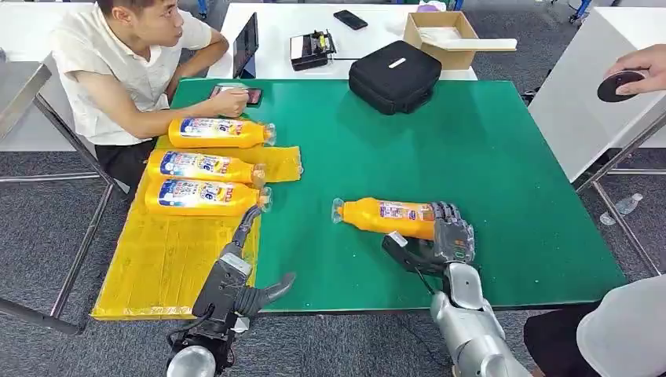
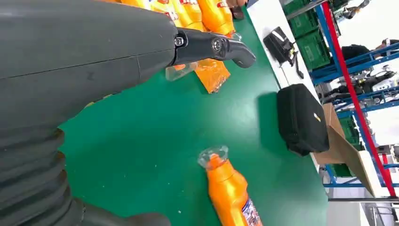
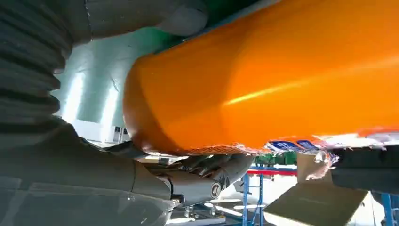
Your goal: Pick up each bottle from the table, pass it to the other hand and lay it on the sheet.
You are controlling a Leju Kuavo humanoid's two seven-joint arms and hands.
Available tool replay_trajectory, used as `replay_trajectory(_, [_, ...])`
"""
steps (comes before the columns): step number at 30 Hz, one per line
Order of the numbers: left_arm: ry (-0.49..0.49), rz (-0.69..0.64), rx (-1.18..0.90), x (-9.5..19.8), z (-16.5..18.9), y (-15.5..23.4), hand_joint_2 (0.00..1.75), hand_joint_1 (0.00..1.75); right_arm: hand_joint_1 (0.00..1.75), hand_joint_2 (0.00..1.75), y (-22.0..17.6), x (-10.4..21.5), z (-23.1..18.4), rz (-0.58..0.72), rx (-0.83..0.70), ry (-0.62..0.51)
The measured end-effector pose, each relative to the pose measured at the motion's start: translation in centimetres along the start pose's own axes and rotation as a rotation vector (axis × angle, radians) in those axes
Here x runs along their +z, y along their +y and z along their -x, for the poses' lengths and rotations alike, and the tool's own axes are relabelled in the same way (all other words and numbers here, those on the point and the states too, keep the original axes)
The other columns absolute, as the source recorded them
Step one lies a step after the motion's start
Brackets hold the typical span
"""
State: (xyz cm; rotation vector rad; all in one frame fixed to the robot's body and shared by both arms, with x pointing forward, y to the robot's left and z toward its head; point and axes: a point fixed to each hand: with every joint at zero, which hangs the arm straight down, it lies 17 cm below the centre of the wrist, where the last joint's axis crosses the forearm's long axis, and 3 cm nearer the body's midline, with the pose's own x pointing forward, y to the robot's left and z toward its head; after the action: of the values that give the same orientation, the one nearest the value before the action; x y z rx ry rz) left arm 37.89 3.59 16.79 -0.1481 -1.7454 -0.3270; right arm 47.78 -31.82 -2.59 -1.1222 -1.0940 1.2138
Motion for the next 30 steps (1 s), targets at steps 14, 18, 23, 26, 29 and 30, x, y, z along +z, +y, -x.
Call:
replay_trajectory(14, [-0.009,0.005,0.028,0.0,-0.2,-0.1,1.75,0.00,1.75,1.75,0.7,-0.3,0.4,-0.032,-0.054,-0.025])
replay_trajectory(18, [-0.013,0.002,0.037,0.0,-0.3,-0.1,1.75,0.00,1.75,1.75,0.7,-0.2,0.4,-0.033,-0.084,-0.034])
replay_trajectory(23, [-0.038,-0.033,0.074,-0.1,-0.8,0.6,1.75,0.00,1.75,1.75,0.2,0.1,-1.2,-0.023,-0.369,-0.117])
replay_trajectory(26, [-0.069,-0.057,0.089,-0.1,-1.4,1.1,1.75,0.00,1.75,1.75,-0.6,0.7,-2.1,0.003,-0.520,-0.152])
replay_trajectory(29, [-0.078,-0.062,0.092,-0.1,-1.6,1.2,1.75,0.00,1.75,1.75,-1.0,1.1,-2.5,0.021,-0.580,-0.165])
replay_trajectory(30, [-0.078,-0.064,0.100,-0.1,-1.6,1.3,1.75,0.00,1.75,1.75,-1.2,1.2,-2.7,0.027,-0.603,-0.169])
